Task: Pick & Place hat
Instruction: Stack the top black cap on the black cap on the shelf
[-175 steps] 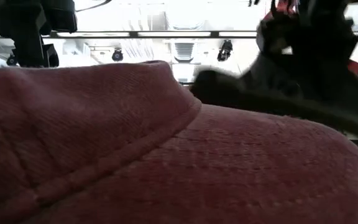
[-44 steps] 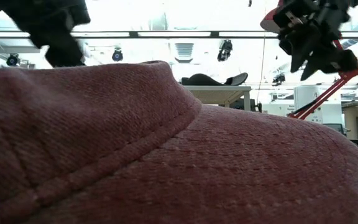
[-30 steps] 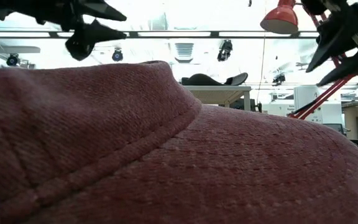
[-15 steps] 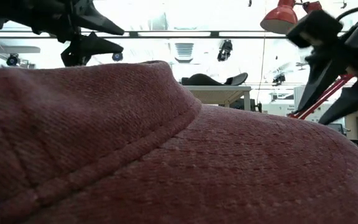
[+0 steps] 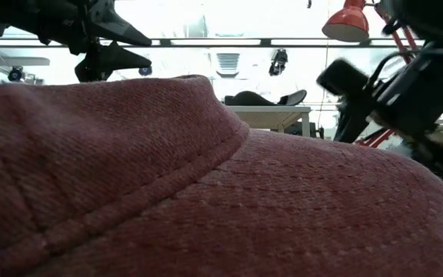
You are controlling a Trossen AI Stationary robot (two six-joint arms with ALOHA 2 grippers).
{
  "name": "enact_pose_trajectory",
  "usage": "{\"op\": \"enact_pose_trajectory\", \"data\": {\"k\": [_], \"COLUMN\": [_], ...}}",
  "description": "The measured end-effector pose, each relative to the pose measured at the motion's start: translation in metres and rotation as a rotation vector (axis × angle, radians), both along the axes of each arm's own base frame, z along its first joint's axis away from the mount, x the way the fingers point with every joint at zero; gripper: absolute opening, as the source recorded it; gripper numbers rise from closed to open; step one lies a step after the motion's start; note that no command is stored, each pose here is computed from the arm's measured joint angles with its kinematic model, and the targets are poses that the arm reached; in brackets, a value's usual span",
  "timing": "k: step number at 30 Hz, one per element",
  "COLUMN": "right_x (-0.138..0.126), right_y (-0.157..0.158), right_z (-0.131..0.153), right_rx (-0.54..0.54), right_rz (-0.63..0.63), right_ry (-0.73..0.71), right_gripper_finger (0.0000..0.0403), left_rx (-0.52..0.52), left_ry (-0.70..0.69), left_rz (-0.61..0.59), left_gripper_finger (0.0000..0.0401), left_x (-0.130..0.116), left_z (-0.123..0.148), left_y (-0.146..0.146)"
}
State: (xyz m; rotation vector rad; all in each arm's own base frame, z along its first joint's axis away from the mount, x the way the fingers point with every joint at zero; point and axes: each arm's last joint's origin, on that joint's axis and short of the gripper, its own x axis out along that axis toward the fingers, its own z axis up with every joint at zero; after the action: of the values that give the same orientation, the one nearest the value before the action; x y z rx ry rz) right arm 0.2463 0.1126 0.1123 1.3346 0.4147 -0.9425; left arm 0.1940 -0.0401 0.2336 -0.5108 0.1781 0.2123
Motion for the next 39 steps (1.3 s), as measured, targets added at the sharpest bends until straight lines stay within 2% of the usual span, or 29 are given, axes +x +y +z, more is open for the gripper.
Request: {"op": "enact_pose_trajectory", "data": {"k": [3, 5, 10, 11, 16, 31, 39], "right_x": [0.007, 0.01, 0.011, 0.011, 0.008, -0.013, -0.028], "right_y": [-0.001, 0.0, 0.003, 0.005, 0.006, -0.001, -0.012], "right_z": [-0.007, -0.009, -0.006, -0.003, 0.014, 0.088, 0.121], "right_rx": [-0.001, -0.002, -0.022, -0.026, -0.028, -0.068, -0.143], "right_rz": [-0.019, -0.005, 0.073, 0.086, 0.157, 0.418, 0.514], "right_ry": [-0.024, -0.036, -0.036, -0.048, -0.062, -0.202, -0.293], "right_gripper_finger": [0.0183, 0.0155, 0.0036, 0.0025, 0.0013, 0.001, 0.0009], "left_rx": [0.0, 0.0, -0.003, -0.003, -0.012, -0.042, -0.052], "left_ry": [0.001, 0.007, 0.024, 0.028, 0.029, 0.029, 0.038], "left_rz": [0.0, -0.001, -0.015, -0.019, -0.034, -0.056, -0.092], "left_gripper_finger": [0.0168, 0.0168, 0.0168, 0.0168, 0.0168, 0.0168, 0.0168], "left_x": [0.0, 0.0, -0.001, -0.001, -0.001, -0.001, -0.001], "left_z": [0.0, -0.001, -0.002, -0.003, -0.003, -0.003, -0.004], "left_y": [0.0, 0.0, -0.001, -0.001, -0.001, -0.002, -0.003]}}
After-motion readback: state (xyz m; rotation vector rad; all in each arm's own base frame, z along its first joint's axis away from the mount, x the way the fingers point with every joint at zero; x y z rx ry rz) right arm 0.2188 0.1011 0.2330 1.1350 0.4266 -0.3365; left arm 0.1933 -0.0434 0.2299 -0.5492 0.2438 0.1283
